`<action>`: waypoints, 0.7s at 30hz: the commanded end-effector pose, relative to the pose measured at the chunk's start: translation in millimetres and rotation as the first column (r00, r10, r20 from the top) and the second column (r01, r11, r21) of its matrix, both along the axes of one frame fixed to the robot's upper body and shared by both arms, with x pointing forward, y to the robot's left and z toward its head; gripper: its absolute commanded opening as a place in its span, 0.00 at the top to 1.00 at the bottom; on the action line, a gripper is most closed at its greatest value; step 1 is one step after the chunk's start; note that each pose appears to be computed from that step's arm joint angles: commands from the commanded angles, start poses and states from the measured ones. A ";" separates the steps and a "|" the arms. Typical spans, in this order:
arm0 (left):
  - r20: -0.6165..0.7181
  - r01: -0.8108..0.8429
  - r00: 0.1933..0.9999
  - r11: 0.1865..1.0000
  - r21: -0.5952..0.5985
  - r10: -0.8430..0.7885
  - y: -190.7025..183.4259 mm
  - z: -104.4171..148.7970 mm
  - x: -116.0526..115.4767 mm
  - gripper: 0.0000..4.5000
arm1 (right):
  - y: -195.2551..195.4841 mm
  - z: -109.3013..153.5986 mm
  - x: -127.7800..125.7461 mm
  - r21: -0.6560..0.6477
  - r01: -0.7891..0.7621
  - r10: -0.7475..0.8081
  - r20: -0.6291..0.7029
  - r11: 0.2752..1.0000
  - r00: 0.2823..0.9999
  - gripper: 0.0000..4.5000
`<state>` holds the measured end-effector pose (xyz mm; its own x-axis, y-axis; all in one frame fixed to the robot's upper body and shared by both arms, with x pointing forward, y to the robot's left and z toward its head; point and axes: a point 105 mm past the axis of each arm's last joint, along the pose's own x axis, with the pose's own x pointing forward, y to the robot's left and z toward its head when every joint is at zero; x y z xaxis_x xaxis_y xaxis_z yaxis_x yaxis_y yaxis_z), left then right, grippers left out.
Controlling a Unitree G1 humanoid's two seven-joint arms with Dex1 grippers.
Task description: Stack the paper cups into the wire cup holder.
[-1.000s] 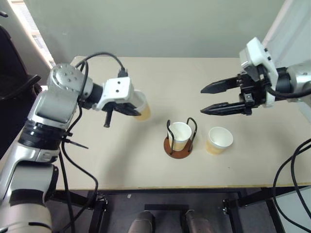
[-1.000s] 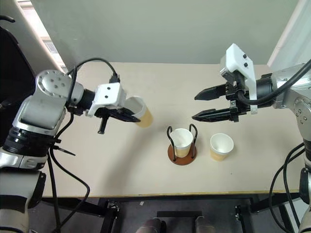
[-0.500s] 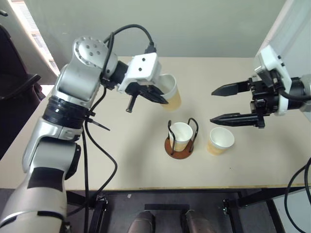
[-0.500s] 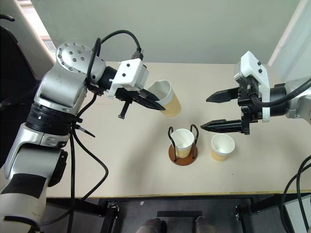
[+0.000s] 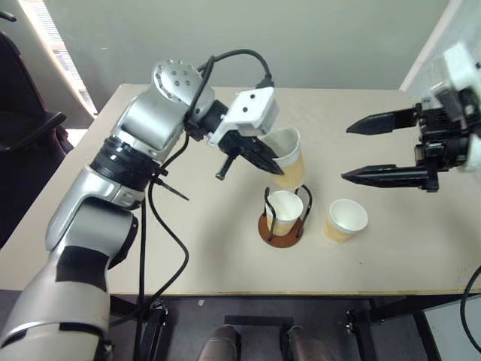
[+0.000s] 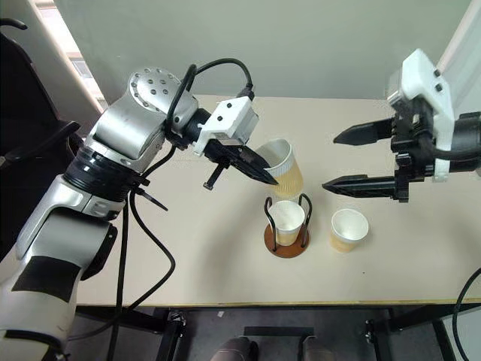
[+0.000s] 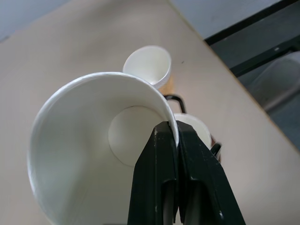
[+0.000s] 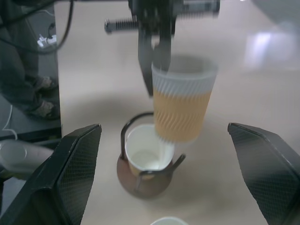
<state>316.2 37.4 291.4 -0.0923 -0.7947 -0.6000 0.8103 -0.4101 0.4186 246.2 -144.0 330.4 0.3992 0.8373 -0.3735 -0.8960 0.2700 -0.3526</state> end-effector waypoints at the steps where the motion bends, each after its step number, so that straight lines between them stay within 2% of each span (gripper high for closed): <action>1: -0.008 0.042 0.999 0.998 0.039 -0.042 -1.7 3.3 -3.9 1.00 | -5.5 14.7 -5.2 0.003 0.026 -0.026 0.061 1.000 0.998 0.00; 6: -0.003 0.062 0.998 0.994 0.095 -0.062 -4.3 -9.4 -2.2 1.00 | -7.3 13.9 -4.8 -0.002 0.037 -0.037 0.062 0.999 0.997 0.00; 21: -0.030 0.115 0.993 0.980 0.165 -0.112 -14.3 -31.8 -5.0 1.00 | -9.5 6.6 -3.0 -0.019 0.060 -0.059 0.065 0.998 0.996 0.00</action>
